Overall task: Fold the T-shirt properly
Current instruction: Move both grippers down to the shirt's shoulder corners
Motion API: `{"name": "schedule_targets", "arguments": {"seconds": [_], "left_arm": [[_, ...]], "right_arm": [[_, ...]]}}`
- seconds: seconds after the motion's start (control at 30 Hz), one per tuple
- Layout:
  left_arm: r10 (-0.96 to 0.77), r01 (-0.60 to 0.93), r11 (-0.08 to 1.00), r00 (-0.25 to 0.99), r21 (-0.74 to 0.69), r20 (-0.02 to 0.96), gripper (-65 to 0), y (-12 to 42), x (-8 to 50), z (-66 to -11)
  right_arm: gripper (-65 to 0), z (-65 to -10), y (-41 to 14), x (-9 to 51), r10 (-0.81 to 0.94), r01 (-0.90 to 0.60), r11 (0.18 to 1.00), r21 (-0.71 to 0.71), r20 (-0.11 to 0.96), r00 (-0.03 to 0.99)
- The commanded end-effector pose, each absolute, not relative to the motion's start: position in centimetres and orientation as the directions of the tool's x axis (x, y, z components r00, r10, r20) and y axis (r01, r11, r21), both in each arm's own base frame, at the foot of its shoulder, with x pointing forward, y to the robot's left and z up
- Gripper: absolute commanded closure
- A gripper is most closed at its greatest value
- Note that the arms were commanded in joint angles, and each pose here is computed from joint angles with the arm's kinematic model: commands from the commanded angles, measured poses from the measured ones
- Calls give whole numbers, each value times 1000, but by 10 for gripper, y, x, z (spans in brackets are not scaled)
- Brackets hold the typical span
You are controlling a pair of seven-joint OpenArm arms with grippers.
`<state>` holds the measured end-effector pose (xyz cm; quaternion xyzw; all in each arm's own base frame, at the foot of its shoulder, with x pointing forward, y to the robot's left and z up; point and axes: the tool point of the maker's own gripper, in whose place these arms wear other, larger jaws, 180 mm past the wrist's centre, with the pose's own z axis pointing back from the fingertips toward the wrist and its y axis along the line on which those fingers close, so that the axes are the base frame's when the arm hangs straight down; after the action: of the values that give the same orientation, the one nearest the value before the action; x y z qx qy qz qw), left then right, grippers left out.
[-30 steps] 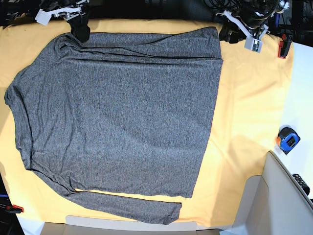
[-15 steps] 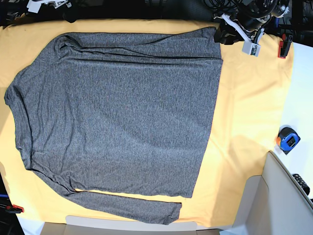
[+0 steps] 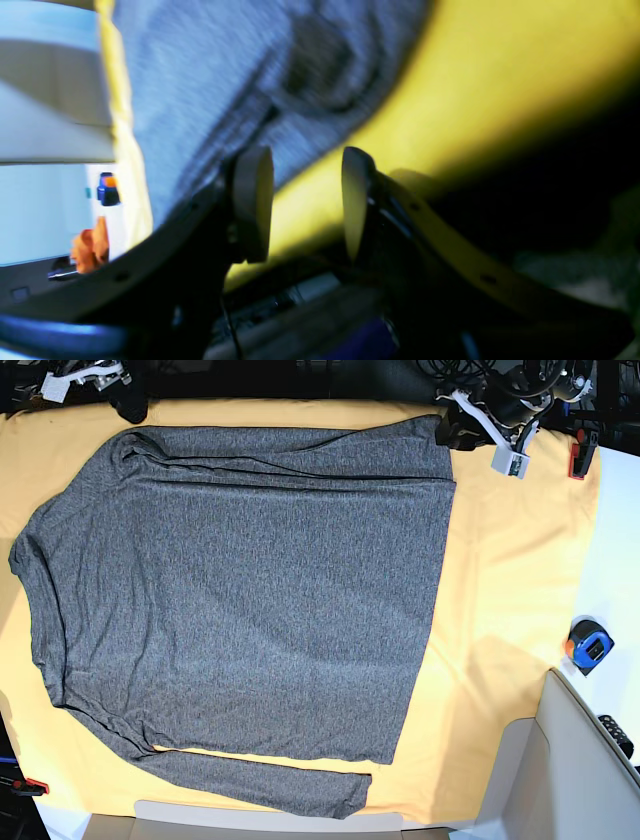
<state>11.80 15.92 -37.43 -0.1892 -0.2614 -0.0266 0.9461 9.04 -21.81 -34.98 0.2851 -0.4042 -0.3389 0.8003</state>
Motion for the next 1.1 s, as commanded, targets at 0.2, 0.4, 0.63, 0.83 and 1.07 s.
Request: {"name": "schedule_targets", "arguments": {"seconds": [0.2,0.4,0.63,0.83,1.07], "left_arm": [[46,162,923,856,-350,516,-195,157,119,-369],[45,161,922,858,-352,511,-195,157,117,-370],[45,161,922,859,-352,510,-195,157,117,-370],[45,160,922,860,-352,509,-195,157,116,-370],[45,159,923,860,-350,509,-195,158,116,-370]], "right_arm": [[-231,-356,-222,96,-801,313,574,756,439,408],[-231,-387,-225,80,-861,394,484,782,344,374],[-222,-398,-224,82,-905,405,399,823,281,320],[-203,-396,-223,92,-904,383,400,832,289,317],[-201,-395,-222,103,-901,363,404,840,298,314]]}}
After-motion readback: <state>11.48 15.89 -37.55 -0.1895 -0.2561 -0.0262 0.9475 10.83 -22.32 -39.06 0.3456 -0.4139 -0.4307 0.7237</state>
